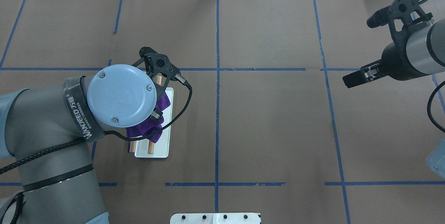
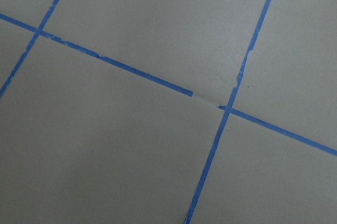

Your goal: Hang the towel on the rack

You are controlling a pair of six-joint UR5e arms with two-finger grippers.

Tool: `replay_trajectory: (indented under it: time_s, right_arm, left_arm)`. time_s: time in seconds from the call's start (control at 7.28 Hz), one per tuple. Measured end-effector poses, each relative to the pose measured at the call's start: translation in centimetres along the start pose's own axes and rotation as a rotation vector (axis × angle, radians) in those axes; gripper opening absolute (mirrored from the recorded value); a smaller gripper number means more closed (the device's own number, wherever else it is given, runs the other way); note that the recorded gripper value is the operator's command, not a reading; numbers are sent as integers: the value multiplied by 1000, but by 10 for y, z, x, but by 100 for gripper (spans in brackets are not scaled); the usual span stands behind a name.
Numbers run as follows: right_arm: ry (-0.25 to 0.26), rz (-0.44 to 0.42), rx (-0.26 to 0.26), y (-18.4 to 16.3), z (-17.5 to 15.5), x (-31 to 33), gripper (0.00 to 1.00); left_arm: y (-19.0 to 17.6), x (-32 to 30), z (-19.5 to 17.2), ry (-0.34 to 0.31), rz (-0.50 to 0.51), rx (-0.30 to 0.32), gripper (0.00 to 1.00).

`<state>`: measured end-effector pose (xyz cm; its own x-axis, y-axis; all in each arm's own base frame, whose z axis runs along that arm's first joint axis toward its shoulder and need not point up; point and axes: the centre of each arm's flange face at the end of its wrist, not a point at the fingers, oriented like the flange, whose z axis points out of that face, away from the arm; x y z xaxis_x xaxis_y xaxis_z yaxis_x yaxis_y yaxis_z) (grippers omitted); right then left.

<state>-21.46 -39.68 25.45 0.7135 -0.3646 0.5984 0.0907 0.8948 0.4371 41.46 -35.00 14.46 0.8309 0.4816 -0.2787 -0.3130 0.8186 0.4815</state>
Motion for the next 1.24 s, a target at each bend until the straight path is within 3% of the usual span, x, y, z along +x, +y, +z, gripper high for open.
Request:
replay_trajectory:
  time_s: [0.27,0.55,0.82,0.96,1.1,1.24]
  right_arm:
    - [0,0,0,0,0,0,100]
    - [0,-1,-1,0,0,0,100]
    - [0,-1,-1,0,1,0,100]
    - [0,-1,-1,0,1,-1,100]
    - [-1,-1,-1,0,1,-1,100]
    - [-1,-2,-1,0,1,-1,100]
  left_arm:
    - [3,-2,13,-6,8,-8,0]
    - [4,-2,19,-13,13,-15,14]
    - [3,-1,25,-22,15,-26,13]
    - [4,-2,29,-28,15,-33,18]
    - [5,-3,32,-33,15,-39,44]
    - [5,-3,34,-35,15,-42,99]
